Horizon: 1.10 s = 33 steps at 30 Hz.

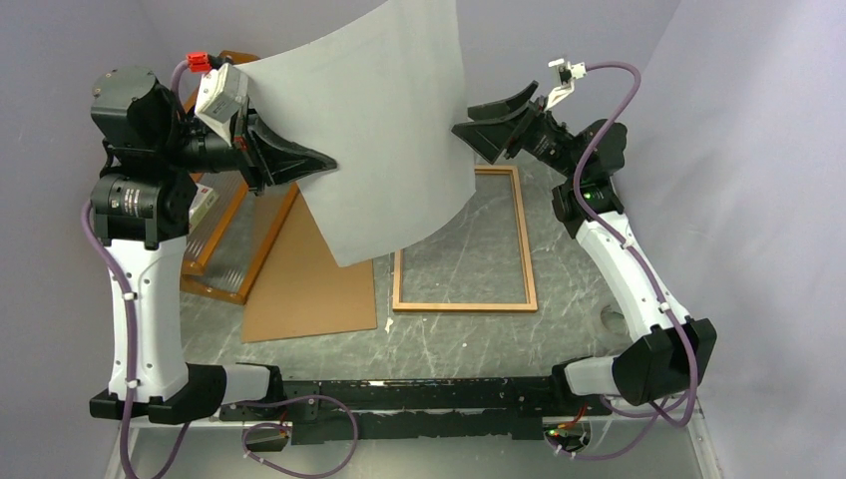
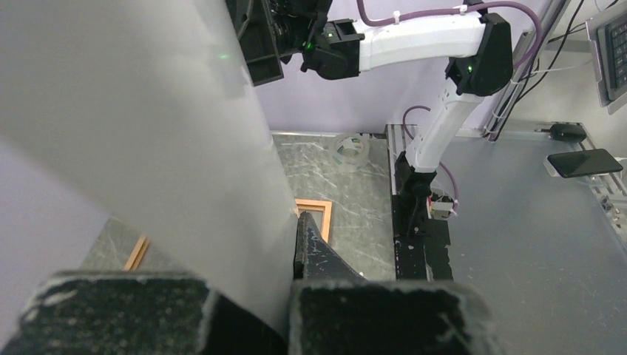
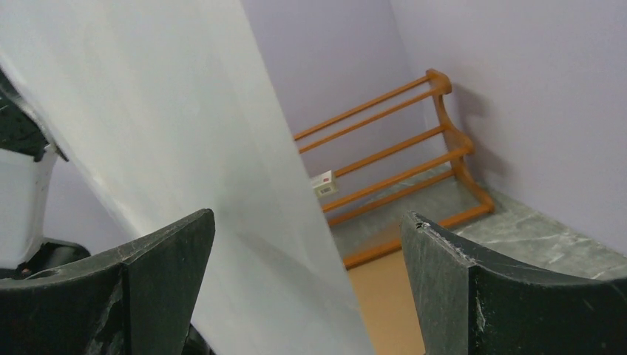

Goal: Put the photo into the frame
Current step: Place the photo in the photo frame.

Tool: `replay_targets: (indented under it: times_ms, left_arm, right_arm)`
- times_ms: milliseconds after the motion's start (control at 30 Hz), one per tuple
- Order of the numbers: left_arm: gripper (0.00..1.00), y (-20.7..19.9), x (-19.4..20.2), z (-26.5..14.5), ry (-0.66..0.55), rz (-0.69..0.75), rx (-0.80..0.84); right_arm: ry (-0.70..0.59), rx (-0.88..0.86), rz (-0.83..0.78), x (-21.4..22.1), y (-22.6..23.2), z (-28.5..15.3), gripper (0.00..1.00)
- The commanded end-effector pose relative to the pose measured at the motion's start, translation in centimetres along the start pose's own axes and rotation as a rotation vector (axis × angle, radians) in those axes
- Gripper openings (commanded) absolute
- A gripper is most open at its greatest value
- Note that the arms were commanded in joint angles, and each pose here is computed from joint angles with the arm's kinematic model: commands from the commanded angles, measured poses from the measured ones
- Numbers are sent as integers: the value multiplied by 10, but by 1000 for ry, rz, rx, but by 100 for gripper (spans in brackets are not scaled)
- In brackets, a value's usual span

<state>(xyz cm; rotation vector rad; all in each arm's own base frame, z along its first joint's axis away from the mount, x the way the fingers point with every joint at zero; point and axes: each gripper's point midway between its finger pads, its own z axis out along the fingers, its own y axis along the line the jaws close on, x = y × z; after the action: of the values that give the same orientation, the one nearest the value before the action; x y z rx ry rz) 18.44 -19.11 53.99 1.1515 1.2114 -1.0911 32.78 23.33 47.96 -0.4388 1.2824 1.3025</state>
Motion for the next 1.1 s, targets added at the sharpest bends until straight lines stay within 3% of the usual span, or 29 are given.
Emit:
replay_targets:
  times_ms: [0, 233, 400, 500, 567, 733, 933, 1067]
  left_arm:
    - [3, -8, -11, -1, -17, 35, 22]
    - [3, 18, -9, 0, -17, -27, -86]
    - [3, 39, -3, -1, -9, -56, -181]
    - [3, 52, 9, 0, 3, -88, -194]
    - [3, 62, 18, 2, 11, -125, -192]
    - [3, 79, 34, 2, 26, -179, -220]
    - [3, 95, 48, -2, 39, -236, -247]
    - [3, 104, 54, -3, 35, -264, -249]
  right_arm:
    - [-11, -159, -75, -21, 46, -4, 99]
    - [41, -384, -78, -15, 97, -23, 94]
    - [38, -293, -53, -10, 81, -26, 79]
    - [54, -239, -41, -6, 73, -26, 59]
    - [71, -205, -32, -1, 66, -26, 52]
    - [98, -114, 9, 14, 43, -31, 41]
    - [109, -88, 64, 24, 25, -35, 36]
    - [124, -84, 100, 30, 13, -33, 21]
